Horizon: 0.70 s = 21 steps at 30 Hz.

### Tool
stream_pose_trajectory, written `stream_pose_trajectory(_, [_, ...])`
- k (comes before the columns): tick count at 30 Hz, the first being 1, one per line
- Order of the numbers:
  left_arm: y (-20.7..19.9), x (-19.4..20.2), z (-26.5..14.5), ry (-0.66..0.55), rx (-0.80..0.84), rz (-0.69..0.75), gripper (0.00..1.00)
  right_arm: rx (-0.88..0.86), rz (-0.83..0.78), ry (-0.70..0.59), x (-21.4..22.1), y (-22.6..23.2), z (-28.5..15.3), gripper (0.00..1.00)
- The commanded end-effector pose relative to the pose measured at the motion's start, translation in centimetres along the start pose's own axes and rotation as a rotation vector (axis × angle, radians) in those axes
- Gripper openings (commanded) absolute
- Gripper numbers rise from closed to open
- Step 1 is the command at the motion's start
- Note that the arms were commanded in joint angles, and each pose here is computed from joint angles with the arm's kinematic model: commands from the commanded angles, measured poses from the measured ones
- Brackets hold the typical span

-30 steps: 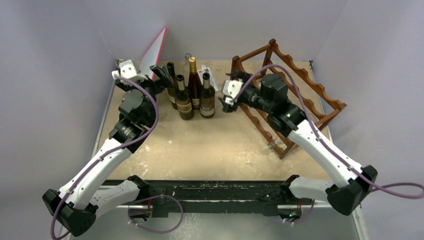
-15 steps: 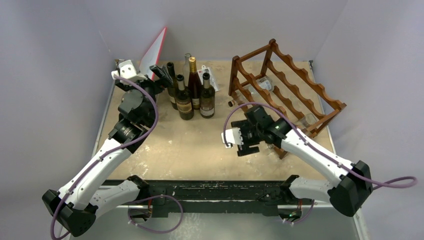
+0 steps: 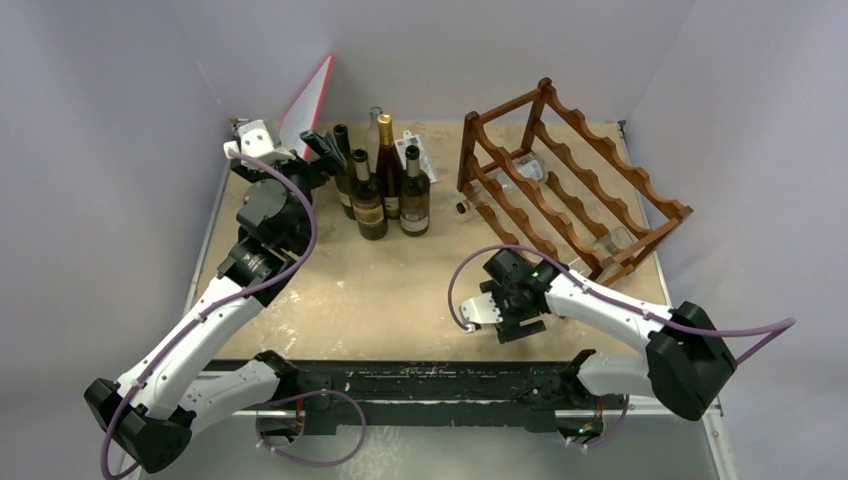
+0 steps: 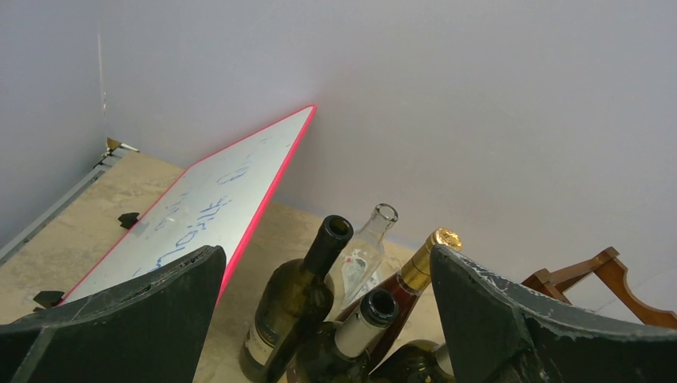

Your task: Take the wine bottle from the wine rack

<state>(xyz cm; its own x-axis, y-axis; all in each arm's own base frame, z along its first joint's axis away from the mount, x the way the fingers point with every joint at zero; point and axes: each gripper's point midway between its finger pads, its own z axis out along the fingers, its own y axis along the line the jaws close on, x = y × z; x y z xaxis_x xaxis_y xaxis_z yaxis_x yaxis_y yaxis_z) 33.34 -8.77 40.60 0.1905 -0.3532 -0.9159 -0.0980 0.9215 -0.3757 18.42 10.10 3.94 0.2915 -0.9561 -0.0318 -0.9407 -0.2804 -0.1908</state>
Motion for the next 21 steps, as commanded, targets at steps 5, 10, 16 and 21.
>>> stream_pose_trajectory(5, [-1.1,-1.9,-0.3,-0.033,0.028,-0.046,1.00,0.082,-0.036,0.192,3.7,-0.4,0.0,0.79])
stream_pose_trajectory(10, [-1.2,-1.7,-0.5,-0.030,0.029,-0.040,1.00,0.146,-0.036,0.282,5.4,-1.6,0.0,0.73])
stream_pose_trajectory(16, [-1.3,-1.7,-0.7,-0.031,0.027,-0.031,1.00,0.141,-0.039,0.334,6.6,-1.5,0.2,0.68])
stream_pose_trajectory(21, [-1.5,-1.8,-0.8,-0.032,0.036,-0.036,1.00,0.163,-0.044,0.335,7.0,-1.6,0.5,0.63])
